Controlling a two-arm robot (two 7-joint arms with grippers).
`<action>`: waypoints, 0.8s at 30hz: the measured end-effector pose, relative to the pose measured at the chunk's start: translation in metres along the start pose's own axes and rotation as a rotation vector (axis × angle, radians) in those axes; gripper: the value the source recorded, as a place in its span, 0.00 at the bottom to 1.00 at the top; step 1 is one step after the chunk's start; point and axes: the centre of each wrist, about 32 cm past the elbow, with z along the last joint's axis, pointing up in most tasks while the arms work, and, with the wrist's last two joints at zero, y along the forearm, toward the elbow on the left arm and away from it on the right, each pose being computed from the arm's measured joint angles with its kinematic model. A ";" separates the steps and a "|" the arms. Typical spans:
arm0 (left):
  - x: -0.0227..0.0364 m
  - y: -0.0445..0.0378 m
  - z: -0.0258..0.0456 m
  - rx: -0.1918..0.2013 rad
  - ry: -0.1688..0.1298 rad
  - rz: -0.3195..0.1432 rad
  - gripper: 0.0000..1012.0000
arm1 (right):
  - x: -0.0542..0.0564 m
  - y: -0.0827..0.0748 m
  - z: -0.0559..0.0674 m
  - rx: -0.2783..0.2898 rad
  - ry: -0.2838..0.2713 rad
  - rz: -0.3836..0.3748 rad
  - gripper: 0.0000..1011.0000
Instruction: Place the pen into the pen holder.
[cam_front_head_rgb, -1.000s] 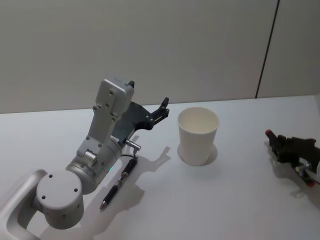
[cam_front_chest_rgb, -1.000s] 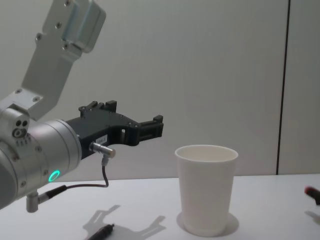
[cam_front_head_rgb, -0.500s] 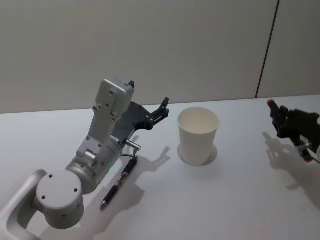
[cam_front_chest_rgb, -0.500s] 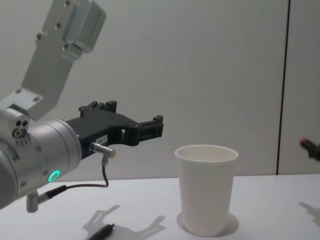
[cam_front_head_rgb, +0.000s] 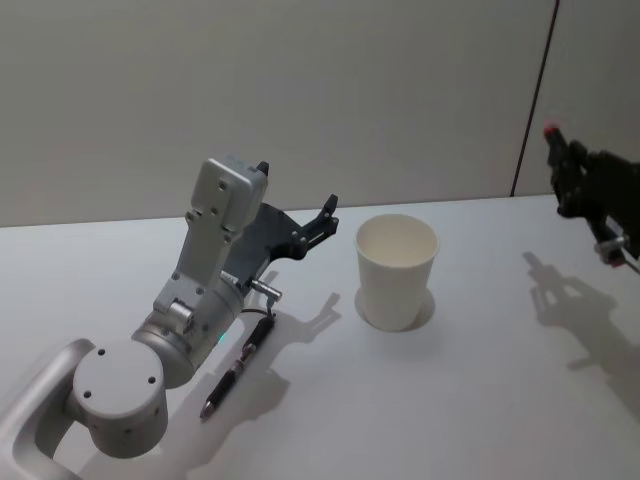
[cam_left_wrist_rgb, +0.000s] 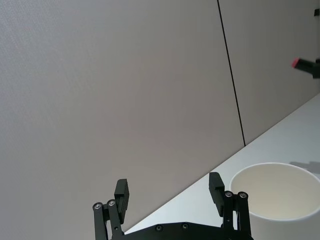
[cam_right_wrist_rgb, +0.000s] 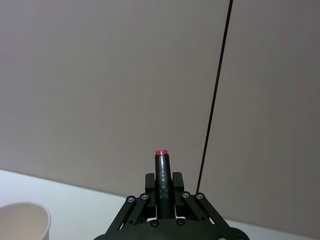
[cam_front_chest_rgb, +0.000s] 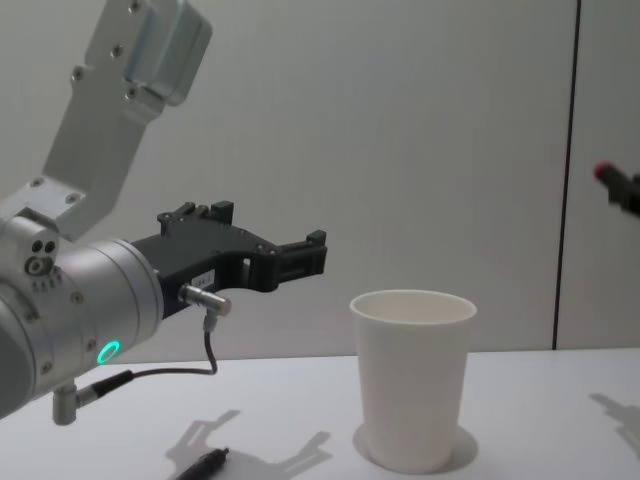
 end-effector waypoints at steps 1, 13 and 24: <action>0.0000 0.0000 0.0000 0.000 0.000 0.000 0.99 | 0.000 0.001 0.002 0.021 -0.004 -0.002 0.18; 0.0000 0.0000 0.0000 0.000 0.000 0.000 0.99 | -0.007 0.007 0.012 0.128 -0.027 -0.002 0.18; 0.0000 0.0000 0.0000 0.000 0.000 0.000 0.99 | -0.025 0.022 0.024 0.228 -0.047 0.044 0.18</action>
